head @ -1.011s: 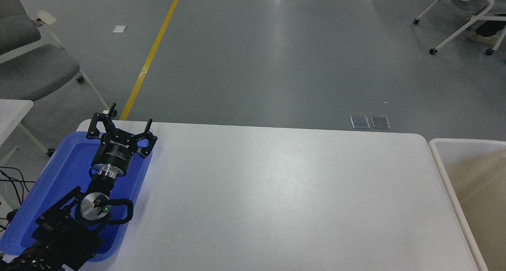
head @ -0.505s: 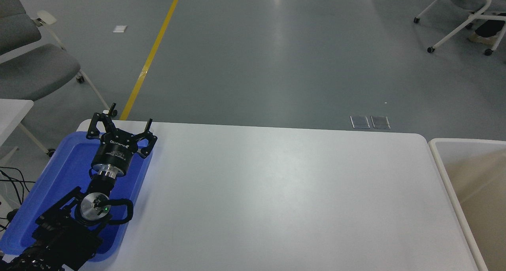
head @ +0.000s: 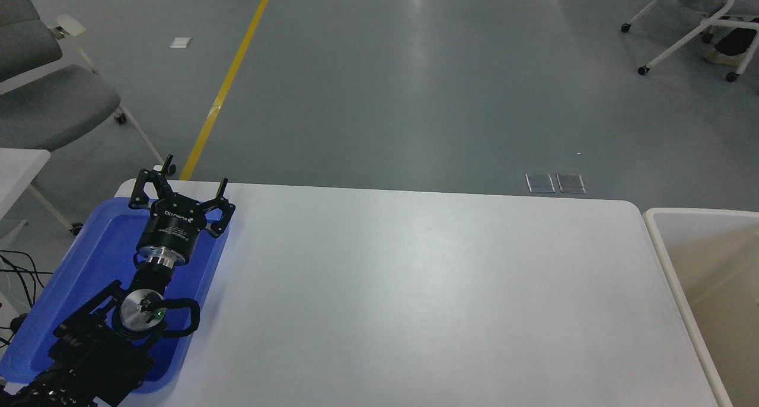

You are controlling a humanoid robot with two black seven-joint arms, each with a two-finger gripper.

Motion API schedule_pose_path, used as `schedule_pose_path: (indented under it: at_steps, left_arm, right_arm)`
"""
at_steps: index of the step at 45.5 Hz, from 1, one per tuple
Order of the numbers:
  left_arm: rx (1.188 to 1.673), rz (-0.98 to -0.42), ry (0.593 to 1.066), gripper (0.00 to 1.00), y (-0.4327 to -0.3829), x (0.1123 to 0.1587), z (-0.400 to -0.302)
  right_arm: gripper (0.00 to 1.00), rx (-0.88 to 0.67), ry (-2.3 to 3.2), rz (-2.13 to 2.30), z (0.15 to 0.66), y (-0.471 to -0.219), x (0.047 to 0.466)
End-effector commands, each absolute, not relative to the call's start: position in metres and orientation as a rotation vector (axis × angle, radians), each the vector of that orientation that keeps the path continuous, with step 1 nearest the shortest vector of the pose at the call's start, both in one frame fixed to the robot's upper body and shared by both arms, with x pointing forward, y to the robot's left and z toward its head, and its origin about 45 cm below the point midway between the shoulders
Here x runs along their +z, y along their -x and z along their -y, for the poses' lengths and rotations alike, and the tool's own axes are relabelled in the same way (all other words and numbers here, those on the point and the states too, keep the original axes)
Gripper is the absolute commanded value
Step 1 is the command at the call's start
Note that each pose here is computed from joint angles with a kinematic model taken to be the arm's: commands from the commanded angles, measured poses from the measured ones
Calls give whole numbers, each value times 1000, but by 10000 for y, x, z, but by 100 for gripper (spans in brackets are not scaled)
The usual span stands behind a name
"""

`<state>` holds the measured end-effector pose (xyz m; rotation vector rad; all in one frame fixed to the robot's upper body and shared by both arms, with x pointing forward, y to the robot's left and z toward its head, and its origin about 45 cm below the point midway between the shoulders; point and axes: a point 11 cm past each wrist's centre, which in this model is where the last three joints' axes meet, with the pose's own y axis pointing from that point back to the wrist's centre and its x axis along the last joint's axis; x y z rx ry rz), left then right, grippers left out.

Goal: Pick up paper ball place in dustbin

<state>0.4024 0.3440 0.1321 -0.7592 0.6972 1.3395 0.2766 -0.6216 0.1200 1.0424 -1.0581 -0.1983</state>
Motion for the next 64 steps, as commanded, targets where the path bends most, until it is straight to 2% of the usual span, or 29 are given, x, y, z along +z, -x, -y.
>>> schedule_pose_path:
  at_steps: [1,22,23,25,27,28,29,30,37,49,55,64]
  left_arm:
    - [1340,-695,762,100,-4029,1328,-3441]
    - [1341,-696,761,100,-4024,1322,-3443]
    - [1340,-697,760,100,-4024,1321,-3441]
    - [1340,-696,759,100,-4024,1321,-3442]
    - [1340,-697,760,100,-4024,1321,-3441]
    - [1341,-696,761,100,-4024,1322,-3443]
    - [1340,-697,760,100,-4024,1321,-3441]
    - [1340,-696,759,100,-4024,1321,-3442]
    - [1340,-696,759,100,-4024,1321,-3442]
    - [1340,-697,760,100,-4024,1321,-3441]
    - [1341,-696,761,100,-4024,1322,-3443]
    - [1341,-696,761,100,-4024,1322,-3443]
  right_arm:
    - [0,-90,-972,1215,6115,-2804,1021]
    - [0,-53,-927,1320,6120,-2817,1026]
    - [6,-49,-923,1323,6123,-2820,1031]
    - [24,-28,-909,1324,6135,-2826,1049]
    - [51,-4,-890,1339,6146,-2838,1073]
    - [67,8,-877,1348,6157,-2838,1086]
    - [90,29,-853,1375,6183,-2846,1127]
    - [100,43,-844,1386,6182,-2855,1137]
    - [100,72,-866,1398,5965,-2978,1023]
    - [100,83,-870,1417,5955,-3061,1090]
    - [100,116,-850,1455,6017,-3186,1284]
    - [100,132,-813,1532,6077,-3220,1403]
